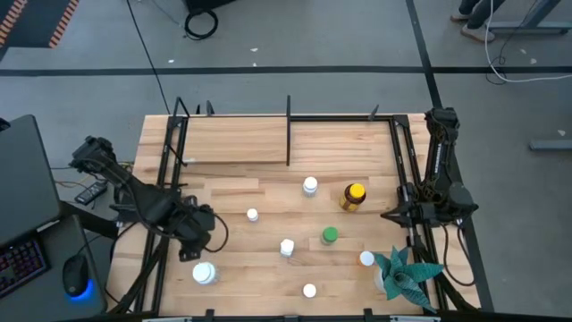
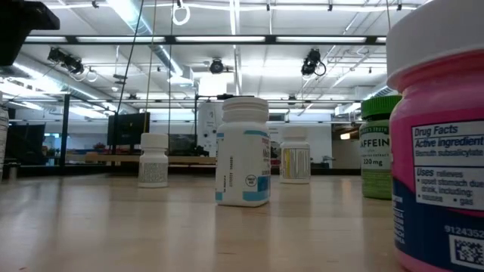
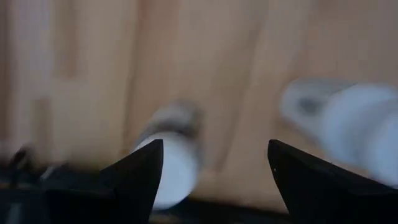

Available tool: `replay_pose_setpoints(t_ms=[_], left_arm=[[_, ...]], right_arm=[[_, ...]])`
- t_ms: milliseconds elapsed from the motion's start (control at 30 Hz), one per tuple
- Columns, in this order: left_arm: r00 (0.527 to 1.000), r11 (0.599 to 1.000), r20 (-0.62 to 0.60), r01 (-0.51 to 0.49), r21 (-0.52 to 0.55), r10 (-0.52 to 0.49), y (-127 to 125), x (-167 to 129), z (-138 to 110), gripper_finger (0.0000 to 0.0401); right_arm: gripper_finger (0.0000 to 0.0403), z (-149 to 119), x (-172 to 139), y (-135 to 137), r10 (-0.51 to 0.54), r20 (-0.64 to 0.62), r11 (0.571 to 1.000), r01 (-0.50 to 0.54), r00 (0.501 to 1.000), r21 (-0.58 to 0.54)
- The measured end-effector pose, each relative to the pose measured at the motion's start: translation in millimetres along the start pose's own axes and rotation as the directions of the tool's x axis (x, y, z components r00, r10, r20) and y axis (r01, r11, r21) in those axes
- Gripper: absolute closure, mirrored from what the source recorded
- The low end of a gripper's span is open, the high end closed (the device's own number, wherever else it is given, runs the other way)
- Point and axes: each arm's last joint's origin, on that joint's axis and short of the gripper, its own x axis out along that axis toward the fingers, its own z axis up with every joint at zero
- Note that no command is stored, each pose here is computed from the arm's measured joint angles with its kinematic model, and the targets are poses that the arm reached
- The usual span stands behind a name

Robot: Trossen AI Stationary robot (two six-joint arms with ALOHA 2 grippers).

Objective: Pick and place medicine bottles onto shelf by color
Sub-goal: Put the transparent pill bottle on the shelf

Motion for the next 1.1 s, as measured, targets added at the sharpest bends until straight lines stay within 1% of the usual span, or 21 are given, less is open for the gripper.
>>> replay_pose_setpoints(t_ms=[67, 200, 400, 500, 700, 767, 867, 967, 1100], left_arm=[[0.999, 0.999, -0.035, -0.039, -0.034, 0.038, 6, 0, -1, 0.0108], [0.996, 0.996, -0.069, -0.059, -0.067, 0.054, 10, 1, -2, 0.0107], [0.994, 0.993, -0.089, -0.070, -0.095, 0.062, 20, 13, -6, 0.0083], [0.994, 0.992, -0.099, -0.056, -0.117, 0.045, 27, 16, -12, 0.0071], [0.999, 0.987, -0.043, 0.019, -0.160, -0.026, 35, 19, -18, 0.0065], [0.998, 0.987, -0.054, 0.016, -0.161, -0.025, 36, 23, -21, 0.0064], [0.995, 0.986, -0.101, 0.009, -0.165, -0.026, 38, 32, -25, 0.0064], [0.995, 0.987, -0.090, 0.034, -0.156, -0.049, 37, 42, -25, 0.0064], [0.994, 0.991, -0.099, 0.026, -0.135, -0.040, 38, 50, -27, 0.0064]], right_arm=[[0.0385, 0, 1, 0, -0.006, -0.001, 1.000, 0.006, 1.000, 0.000], [0.0385, 0, 1, -1, -0.012, -0.002, 1.000, 0.012, 1.000, 0.019], [0.0385, 0, 1, -1, -0.015, -0.003, 0.997, 0.015, 1.000, 0.075], [0.0385, -1, 1, -1, -0.015, -0.004, 0.995, 0.015, 1.000, 0.103], [0.0385, -1, 1, -1, -0.015, -0.004, 0.994, 0.015, 1.000, 0.108], [0.0385, -1, 1, -1, -0.016, -0.004, 0.994, 0.016, 1.000, 0.107], [0.0385, -1, 1, -1, -0.016, -0.004, 0.994, 0.017, 1.000, 0.106], [0.0385, -1, 1, -1, -0.016, -0.004, 0.994, 0.017, 1.000, 0.106], [0.0385, -1, 1, -1, -0.018, -0.005, 0.994, 0.018, 1.000, 0.105]])
